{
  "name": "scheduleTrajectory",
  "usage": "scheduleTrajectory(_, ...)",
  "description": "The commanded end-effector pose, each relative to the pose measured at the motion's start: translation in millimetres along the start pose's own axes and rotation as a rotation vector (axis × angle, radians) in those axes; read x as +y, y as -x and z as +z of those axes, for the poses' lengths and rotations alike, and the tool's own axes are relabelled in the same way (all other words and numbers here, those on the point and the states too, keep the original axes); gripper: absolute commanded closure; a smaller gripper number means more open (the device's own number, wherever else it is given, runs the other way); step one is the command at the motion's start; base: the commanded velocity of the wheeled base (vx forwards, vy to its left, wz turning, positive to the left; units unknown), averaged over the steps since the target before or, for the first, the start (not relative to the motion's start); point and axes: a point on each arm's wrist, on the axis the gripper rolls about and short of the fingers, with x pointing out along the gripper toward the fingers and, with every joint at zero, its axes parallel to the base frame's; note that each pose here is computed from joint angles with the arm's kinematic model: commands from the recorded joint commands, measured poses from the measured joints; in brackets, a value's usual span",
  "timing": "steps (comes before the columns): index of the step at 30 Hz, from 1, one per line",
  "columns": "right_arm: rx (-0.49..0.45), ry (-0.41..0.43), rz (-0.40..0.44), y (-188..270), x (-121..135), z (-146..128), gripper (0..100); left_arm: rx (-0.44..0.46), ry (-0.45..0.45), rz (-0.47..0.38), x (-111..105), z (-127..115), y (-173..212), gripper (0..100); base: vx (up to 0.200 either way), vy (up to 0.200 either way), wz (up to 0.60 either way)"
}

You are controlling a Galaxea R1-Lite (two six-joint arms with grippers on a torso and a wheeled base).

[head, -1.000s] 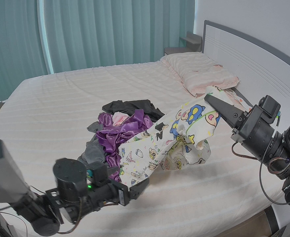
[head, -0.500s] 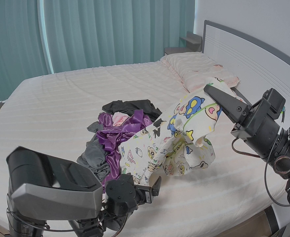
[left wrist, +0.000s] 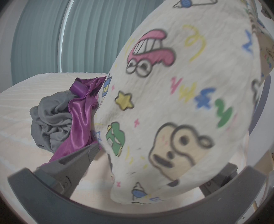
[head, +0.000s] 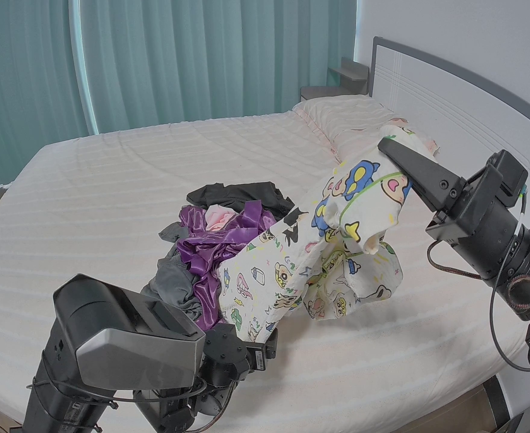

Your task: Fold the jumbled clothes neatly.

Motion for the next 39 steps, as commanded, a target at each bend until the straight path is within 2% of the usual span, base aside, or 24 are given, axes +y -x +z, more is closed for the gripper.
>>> scheduleTrajectory(1,-0.004,0.001,0.004,-1.1,0.5,0.9,100,0.004,0.000,0.008,3.2,-4.8,-2.0,0,0.000,0.000,0.00)
scheduleTrajectory(8,-0.011,0.005,0.003,-1.2,-0.3,3.1,100,0.008,0.003,0.011,4.0,-7.4,-4.6,0,0.000,0.000,0.00)
scheduleTrajectory(9,-0.012,0.006,0.000,-1.0,-1.1,3.9,100,0.008,0.008,0.011,4.0,-7.4,-4.6,100,0.000,0.000,0.00)
scheduleTrajectory(15,-0.022,0.016,-0.027,1.5,-7.4,6.9,100,0.020,0.044,0.014,7.4,-6.4,0.4,100,0.000,0.000,0.00)
scheduleTrajectory(21,-0.054,0.041,-0.089,6.6,-21.6,16.0,100,-0.010,0.125,0.037,21.3,19.9,17.1,100,0.000,0.000,0.00)
scheduleTrajectory(23,-0.078,0.061,-0.140,11.8,-32.4,23.0,100,-0.047,0.174,0.044,34.9,44.0,31.4,100,0.000,0.000,0.00)
scheduleTrajectory(24,-0.080,0.062,-0.142,12.0,-32.8,23.6,100,-0.048,0.176,0.044,35.8,45.0,32.0,100,0.000,0.000,0.00)
scheduleTrajectory(26,-0.110,0.090,-0.209,17.0,-47.5,32.3,100,-0.126,0.225,0.031,48.1,77.7,52.3,100,0.000,0.000,0.00)
scheduleTrajectory(30,-0.139,0.142,-0.284,20.1,-64.5,43.4,100,-0.243,0.271,0.011,54.1,112.3,73.5,100,0.000,0.000,0.00)
scheduleTrajectory(32,-0.166,0.202,-0.326,19.9,-74.5,53.1,100,-0.344,0.299,-0.014,55.7,140.3,92.1,100,0.000,0.000,0.00)
scheduleTrajectory(33,-0.170,0.208,-0.327,19.4,-74.9,54.3,100,-0.352,0.299,-0.016,56.0,142.9,94.0,100,0.000,0.000,0.00)
scheduleTrajectory(35,-0.211,0.254,-0.327,16.6,-74.9,66.5,100,-0.413,0.282,-0.030,54.6,164.6,108.0,100,0.000,0.000,0.00)
scheduleTrajectory(39,-0.276,0.348,-0.297,6.6,-61.3,91.3,100,-0.563,0.315,-0.065,47.7,217.3,129.3,100,0.000,0.000,0.00)
